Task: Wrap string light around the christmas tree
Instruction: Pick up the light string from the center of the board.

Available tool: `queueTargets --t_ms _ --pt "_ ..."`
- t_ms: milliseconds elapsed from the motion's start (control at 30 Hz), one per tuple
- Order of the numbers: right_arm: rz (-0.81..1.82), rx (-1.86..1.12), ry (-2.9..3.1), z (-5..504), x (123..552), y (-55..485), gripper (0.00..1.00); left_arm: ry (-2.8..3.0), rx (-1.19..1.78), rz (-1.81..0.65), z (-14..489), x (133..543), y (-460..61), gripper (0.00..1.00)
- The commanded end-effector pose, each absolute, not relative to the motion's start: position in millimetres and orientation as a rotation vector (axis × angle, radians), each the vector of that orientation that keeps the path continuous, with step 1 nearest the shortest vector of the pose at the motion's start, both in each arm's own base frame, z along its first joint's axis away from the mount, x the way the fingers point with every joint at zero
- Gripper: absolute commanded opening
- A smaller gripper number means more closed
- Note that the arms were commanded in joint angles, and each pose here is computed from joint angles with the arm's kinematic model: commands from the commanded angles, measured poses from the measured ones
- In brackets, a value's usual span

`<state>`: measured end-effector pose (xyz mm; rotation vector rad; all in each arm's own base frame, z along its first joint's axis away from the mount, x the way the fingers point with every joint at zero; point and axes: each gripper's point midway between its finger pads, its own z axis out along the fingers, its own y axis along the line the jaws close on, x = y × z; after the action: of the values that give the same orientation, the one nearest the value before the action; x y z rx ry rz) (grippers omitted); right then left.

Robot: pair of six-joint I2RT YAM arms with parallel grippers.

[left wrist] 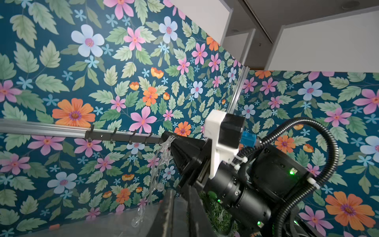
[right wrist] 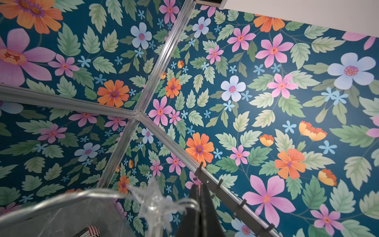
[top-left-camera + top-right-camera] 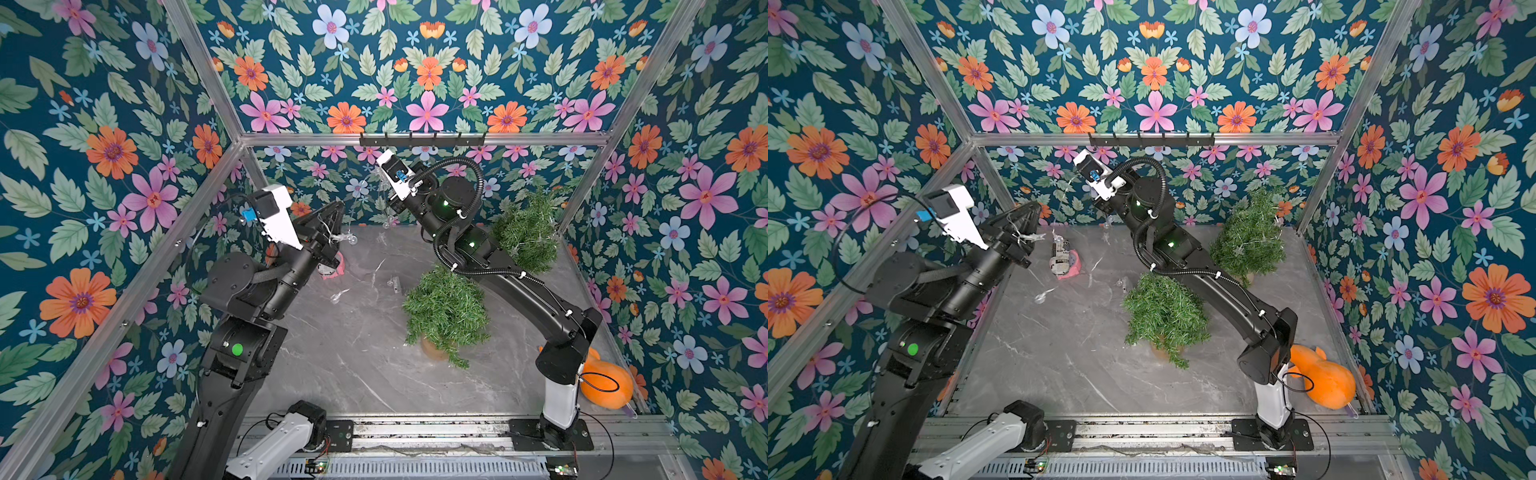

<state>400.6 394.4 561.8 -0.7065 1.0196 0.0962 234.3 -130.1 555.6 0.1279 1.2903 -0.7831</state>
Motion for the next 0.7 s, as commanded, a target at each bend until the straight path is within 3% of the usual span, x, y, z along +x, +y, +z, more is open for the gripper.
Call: queueTargets --t_ms 0,233,400,567,667 --pt "0.108 -0.687 0.937 583.1 389.7 390.7 0.0 1.2 0.015 -0.752 562.2 226.8 -106.1 0.23" --pt "0.16 -0.697 0.882 586.0 379.3 392.8 0.0 1.257 0.104 -0.796 535.5 212.0 -117.2 0.81" --pt "0.176 -0.675 0.881 591.7 377.8 388.2 0.0 1.229 0.084 -0.723 527.1 199.4 -100.9 0.99" --pt "0.218 -0.665 0.865 598.7 371.9 386.7 0.0 1.181 0.161 -0.761 519.5 178.2 -105.6 1.0" --pt "0.25 -0.638 0.848 606.6 367.6 383.8 0.0 1.262 0.055 -0.658 494.0 192.8 -87.4 1.0"
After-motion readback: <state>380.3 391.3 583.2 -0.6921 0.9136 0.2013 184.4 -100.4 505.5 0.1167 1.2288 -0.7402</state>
